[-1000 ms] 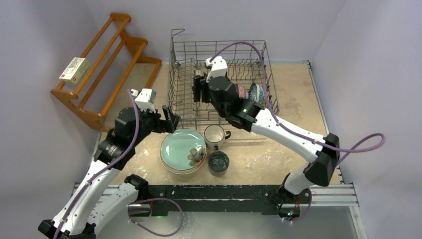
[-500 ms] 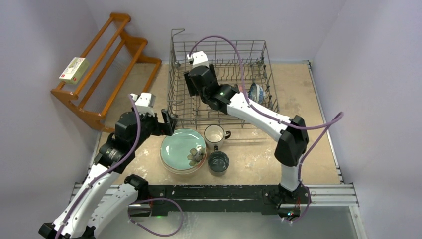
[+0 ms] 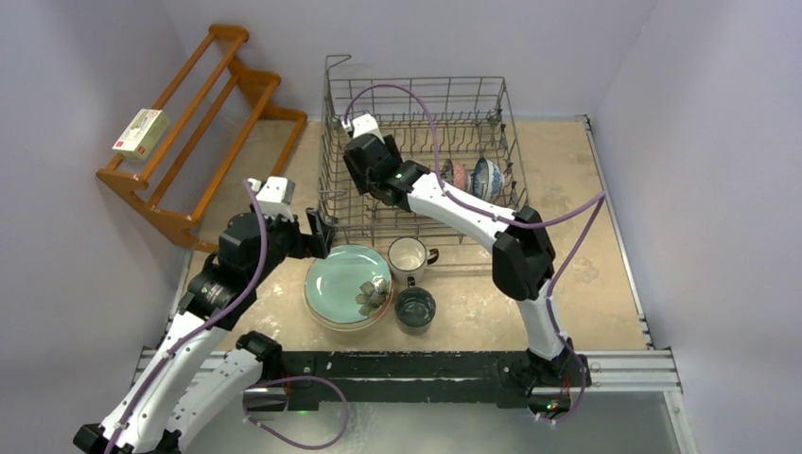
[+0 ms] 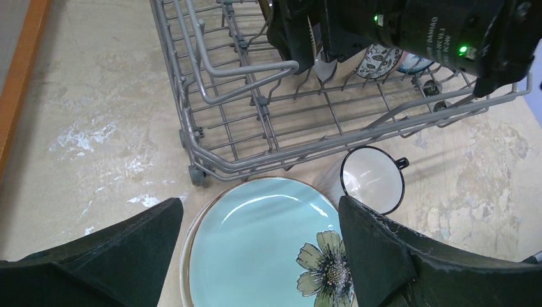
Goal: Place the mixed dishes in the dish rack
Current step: Insert the bowl into the dish rack.
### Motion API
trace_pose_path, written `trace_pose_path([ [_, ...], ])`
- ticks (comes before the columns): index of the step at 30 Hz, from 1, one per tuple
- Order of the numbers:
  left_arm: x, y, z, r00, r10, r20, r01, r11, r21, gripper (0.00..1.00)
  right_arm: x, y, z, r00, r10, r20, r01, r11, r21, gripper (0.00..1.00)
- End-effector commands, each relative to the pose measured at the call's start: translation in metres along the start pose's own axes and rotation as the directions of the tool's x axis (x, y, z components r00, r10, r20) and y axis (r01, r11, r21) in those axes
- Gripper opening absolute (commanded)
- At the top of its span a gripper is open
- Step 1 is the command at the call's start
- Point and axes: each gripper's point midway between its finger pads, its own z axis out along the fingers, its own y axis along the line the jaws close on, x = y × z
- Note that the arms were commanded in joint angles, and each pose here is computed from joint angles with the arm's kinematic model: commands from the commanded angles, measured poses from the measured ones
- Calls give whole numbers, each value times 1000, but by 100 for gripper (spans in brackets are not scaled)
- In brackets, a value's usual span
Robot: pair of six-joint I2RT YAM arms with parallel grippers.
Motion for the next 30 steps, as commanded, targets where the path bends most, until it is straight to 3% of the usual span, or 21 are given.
trace_pose_path([
  [1,-6,2,1,999,14,29,-14,1000,-10,90,-42,-6,-12,993,74,92,-73,997,-20,0],
  [13,-5,2,4,1000,16,21,-16,1000,-10,90,-21,6,6,985,173,7,-170,975,-145,0],
  [30,-4,3,5,1000,16,17,-16,1000,-11,90,-14,14,18,993,120,-6,-120,979,-163,0],
])
